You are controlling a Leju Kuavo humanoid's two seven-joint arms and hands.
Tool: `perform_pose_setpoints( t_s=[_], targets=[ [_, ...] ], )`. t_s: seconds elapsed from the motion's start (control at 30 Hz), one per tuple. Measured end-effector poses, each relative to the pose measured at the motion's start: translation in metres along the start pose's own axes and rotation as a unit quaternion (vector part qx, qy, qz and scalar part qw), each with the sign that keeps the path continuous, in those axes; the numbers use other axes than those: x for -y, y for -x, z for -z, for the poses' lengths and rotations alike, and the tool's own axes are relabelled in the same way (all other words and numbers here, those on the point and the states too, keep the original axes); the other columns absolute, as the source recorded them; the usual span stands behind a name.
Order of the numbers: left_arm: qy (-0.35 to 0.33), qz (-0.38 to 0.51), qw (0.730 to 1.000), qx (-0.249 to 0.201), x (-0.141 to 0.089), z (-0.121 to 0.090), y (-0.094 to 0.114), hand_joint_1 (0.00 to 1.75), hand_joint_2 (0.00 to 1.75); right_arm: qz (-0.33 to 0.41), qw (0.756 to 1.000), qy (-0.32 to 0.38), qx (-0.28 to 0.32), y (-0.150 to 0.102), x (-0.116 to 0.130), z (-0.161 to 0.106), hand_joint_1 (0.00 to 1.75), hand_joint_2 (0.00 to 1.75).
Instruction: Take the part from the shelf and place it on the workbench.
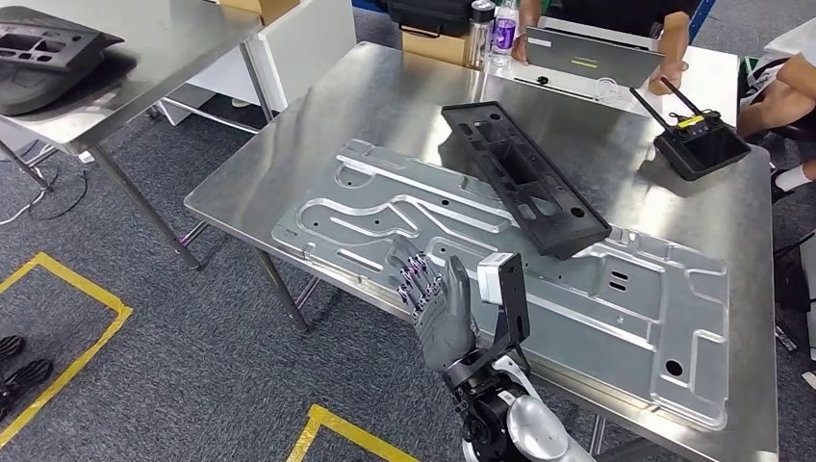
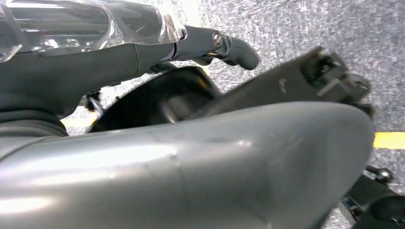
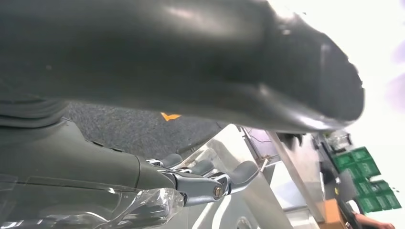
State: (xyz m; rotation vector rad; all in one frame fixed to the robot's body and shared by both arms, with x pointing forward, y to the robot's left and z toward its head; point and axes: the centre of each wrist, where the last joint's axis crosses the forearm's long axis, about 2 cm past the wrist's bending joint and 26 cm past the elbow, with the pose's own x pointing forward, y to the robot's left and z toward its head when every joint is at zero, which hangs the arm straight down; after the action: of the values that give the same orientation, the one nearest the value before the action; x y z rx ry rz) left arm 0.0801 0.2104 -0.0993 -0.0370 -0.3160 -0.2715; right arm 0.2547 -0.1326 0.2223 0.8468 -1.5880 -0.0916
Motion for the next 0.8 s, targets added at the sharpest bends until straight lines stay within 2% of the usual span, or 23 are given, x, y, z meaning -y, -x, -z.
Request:
perform_pose_setpoints(
  t_s=[0.8],
  targets=[
    [0.000, 0.006, 1.000, -0.011, 0.0021, -0.0003, 0.0002, 0.00, 0.00, 0.001, 1.000, -0.006, -0.012, 0.0009, -0.0007, 0.0002, 0.00, 0.00]
  ],
)
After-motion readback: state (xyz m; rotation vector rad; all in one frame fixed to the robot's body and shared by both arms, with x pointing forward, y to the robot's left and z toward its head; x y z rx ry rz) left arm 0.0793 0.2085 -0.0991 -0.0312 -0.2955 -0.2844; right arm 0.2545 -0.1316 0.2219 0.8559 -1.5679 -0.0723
